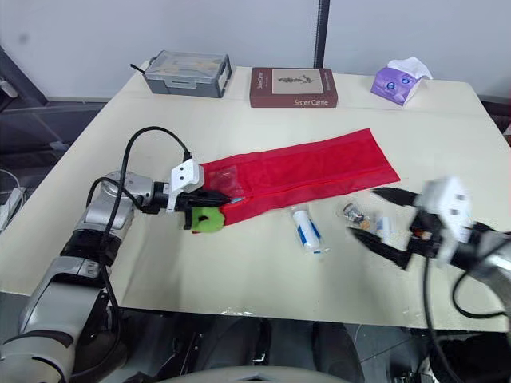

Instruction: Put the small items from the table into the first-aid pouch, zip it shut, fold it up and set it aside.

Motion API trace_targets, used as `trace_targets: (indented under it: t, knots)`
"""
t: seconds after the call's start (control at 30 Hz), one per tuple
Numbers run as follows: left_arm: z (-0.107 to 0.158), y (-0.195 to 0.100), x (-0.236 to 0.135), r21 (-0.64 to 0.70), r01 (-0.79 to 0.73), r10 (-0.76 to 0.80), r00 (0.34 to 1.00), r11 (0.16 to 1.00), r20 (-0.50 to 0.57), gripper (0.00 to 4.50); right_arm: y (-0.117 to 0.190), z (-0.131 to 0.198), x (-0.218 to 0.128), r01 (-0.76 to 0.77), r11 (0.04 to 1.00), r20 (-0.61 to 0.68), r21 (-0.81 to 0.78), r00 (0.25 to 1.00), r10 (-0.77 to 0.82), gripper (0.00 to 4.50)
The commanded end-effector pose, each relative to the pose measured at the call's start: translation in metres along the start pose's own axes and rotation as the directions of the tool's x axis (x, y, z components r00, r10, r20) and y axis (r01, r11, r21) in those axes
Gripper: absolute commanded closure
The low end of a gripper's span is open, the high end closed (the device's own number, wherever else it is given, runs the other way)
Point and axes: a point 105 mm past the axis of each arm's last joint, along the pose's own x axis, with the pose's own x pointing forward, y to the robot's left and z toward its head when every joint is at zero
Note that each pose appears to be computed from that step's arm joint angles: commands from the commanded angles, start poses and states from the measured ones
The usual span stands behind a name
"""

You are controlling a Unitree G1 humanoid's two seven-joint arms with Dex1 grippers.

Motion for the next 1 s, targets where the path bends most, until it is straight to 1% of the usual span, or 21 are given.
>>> trace_targets:
  t: [0.03, 0.07, 0.2, 0.27, 0.37, 0.47, 0.63, 0.73, 0.77, 0.8, 0.83, 0.87, 0.9, 0.97, 1.0]
  knots:
    - [-0.007, 0.015, -0.022, 0.019, -0.067, 0.067, 0.997, 0.998, -0.024, 4.50, 0.004, 0.001, -0.065, 0.144, 0.987, -0.064, -0.071, 0.987, -0.149, 0.04]
    - [-0.009, 0.017, -0.024, 0.017, -0.076, 0.077, 0.997, 0.997, -0.027, 4.50, 0.007, 0.000, -0.078, 0.170, 0.983, -0.080, -0.062, 0.981, -0.175, 0.04]
    - [-0.008, 0.025, -0.027, 0.023, -0.090, 0.091, 0.996, 0.996, -0.026, 4.50, 0.013, 0.000, -0.109, 0.236, 0.970, -0.107, -0.058, 0.965, -0.241, 0.04]
    - [-0.004, 0.029, -0.026, 0.032, -0.091, 0.092, 0.996, 0.995, -0.018, 4.50, 0.016, 0.001, -0.118, 0.245, 0.968, -0.119, -0.047, 0.961, -0.249, 0.04]
    - [0.001, 0.032, -0.023, 0.049, -0.084, 0.085, 0.996, 0.995, -0.011, 4.50, 0.022, 0.003, -0.116, 0.216, 0.976, -0.115, -0.034, 0.969, -0.218, 0.04]
    - [0.005, 0.036, -0.023, 0.070, -0.086, 0.086, 0.996, 0.994, -0.009, 4.50, 0.026, 0.008, -0.109, 0.184, 0.983, -0.085, -0.023, 0.979, -0.186, 0.04]
    - [0.006, 0.043, -0.039, 0.075, -0.097, 0.098, 0.995, 0.992, -0.008, 4.50, 0.032, 0.015, -0.096, 0.145, 0.989, -0.032, -0.006, 0.989, -0.145, 0.04]
    - [0.008, 0.046, -0.055, 0.033, -0.081, 0.082, 0.996, 0.996, -0.020, 3.57, 0.036, 0.020, -0.086, 0.110, 0.994, 0.002, -0.010, 0.994, -0.110, 0.00]
    - [0.009, 0.047, -0.058, 0.025, -0.079, 0.079, 0.996, 0.997, -0.029, 3.10, 0.037, 0.022, -0.083, 0.104, 0.994, 0.014, -0.014, 0.995, -0.104, 0.00]
    - [0.010, 0.049, -0.060, 0.012, -0.084, 0.084, 0.996, 0.996, -0.027, 2.75, 0.037, 0.024, -0.081, 0.101, 0.995, 0.027, -0.017, 0.995, -0.101, 0.00]
    - [0.013, 0.052, -0.062, -0.003, -0.092, 0.092, 0.996, 0.996, -0.015, 2.13, 0.037, 0.026, -0.080, 0.099, 0.995, 0.038, -0.018, 0.994, -0.098, 0.00]
    - [0.017, 0.052, -0.062, -0.026, -0.084, 0.084, 0.996, 0.996, 0.001, 1.69, 0.038, 0.027, -0.079, 0.095, 0.995, 0.047, -0.016, 0.994, -0.094, 0.00]
    - [0.028, 0.052, -0.059, -0.067, -0.055, 0.058, 0.997, 0.996, 0.045, 1.31, 0.039, 0.029, -0.076, 0.086, 0.996, 0.058, -0.016, 0.995, -0.085, 0.00]
    - [0.045, 0.048, -0.053, -0.128, 0.017, -0.004, 0.994, 0.992, 0.105, 0.26, 0.042, 0.031, -0.072, 0.078, 0.997, 0.075, -0.017, 0.994, -0.076, 0.00]
    - [0.056, 0.042, -0.045, -0.117, 0.050, -0.034, 0.990, 0.992, 0.138, 0.12, 0.042, 0.033, -0.069, 0.078, 0.997, 0.086, -0.020, 0.993, -0.076, 0.00]
